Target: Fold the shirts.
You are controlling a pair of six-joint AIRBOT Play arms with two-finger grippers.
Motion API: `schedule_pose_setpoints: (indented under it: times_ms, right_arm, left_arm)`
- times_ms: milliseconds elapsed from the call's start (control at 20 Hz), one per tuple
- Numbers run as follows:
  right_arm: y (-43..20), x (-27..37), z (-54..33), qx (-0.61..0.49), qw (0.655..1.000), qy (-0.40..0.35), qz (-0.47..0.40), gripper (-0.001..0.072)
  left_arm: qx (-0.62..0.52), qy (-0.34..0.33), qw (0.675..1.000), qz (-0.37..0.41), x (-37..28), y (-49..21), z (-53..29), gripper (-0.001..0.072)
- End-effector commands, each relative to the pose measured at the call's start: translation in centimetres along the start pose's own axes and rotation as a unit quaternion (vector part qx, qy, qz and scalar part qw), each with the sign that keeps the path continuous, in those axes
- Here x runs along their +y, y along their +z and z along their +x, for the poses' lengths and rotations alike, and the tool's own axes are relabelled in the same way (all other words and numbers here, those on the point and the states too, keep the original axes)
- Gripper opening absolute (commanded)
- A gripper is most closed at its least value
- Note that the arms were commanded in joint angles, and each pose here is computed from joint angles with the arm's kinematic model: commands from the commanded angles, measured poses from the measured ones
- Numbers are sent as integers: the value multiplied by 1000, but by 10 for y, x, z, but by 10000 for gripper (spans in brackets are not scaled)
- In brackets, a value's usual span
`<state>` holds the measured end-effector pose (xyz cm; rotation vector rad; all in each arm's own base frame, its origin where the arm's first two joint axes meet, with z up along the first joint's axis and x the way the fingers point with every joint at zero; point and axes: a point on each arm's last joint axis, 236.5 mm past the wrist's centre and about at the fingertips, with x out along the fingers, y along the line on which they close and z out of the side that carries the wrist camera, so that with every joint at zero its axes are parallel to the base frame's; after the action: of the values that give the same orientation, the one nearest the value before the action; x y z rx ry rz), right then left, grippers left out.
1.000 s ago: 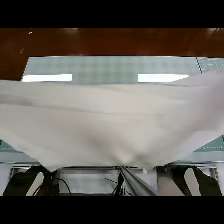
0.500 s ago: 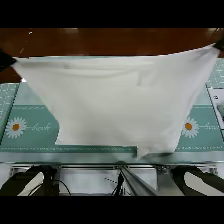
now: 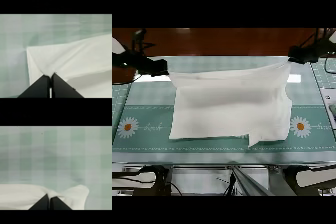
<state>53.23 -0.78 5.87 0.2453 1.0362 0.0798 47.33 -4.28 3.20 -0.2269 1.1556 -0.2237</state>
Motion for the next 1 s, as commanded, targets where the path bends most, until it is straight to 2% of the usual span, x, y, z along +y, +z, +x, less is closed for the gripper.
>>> schedule_pose_setpoints:
  times_ms: [0, 150, 400, 600, 650, 700, 750, 800, 850, 900, 950]
  right_arm:
    - [-19, -10, 43, 40, 999, 0, 12, 24]
    - [-33, -10, 42, 69, 997, 1, 14, 24]
    - [-108, -18, 11, 234, 972, -15, -20, 24]
    - [-119, -20, 17, 254, 967, -16, -7, 26]
    - [-122, -20, 16, 259, 966, -16, -7, 44]
    - [-122, -20, 15, 260, 966, -14, -11, 192]
    - [-127, -22, 11, 273, 962, -12, -24, 351]
    - [-137, -24, 4, 298, 954, -9, -39, 394]
    - [-150, -31, -7, 331, 942, -15, -47, 394]
    - [-157, -39, -18, 351, 935, -25, -35, 394]
    - [-162, -49, -29, 364, 930, -38, -22, 394]
  left_arm:
    - [8, -14, 999, -32, 13, 3, 59, 26]
    - [13, -13, 999, -26, 18, 0, 67, 27]
    - [121, -39, 992, -11, 8, -42, 43, 27]
    - [138, -55, 988, -45, 3, -49, 56, 28]
    - [145, -61, 986, -48, 1, -52, 56, 28]
    - [153, -62, 985, -47, 0, -55, 55, 36]
    - [162, -64, 983, -49, 1, -60, 52, 129]
    - [175, -66, 981, -53, 4, -65, 47, 258]
    - [193, -67, 977, -58, 9, -73, 40, 408]
    - [212, -65, 973, -65, 16, -82, 31, 440]
    - [231, -66, 968, -74, 23, -92, 21, 440]
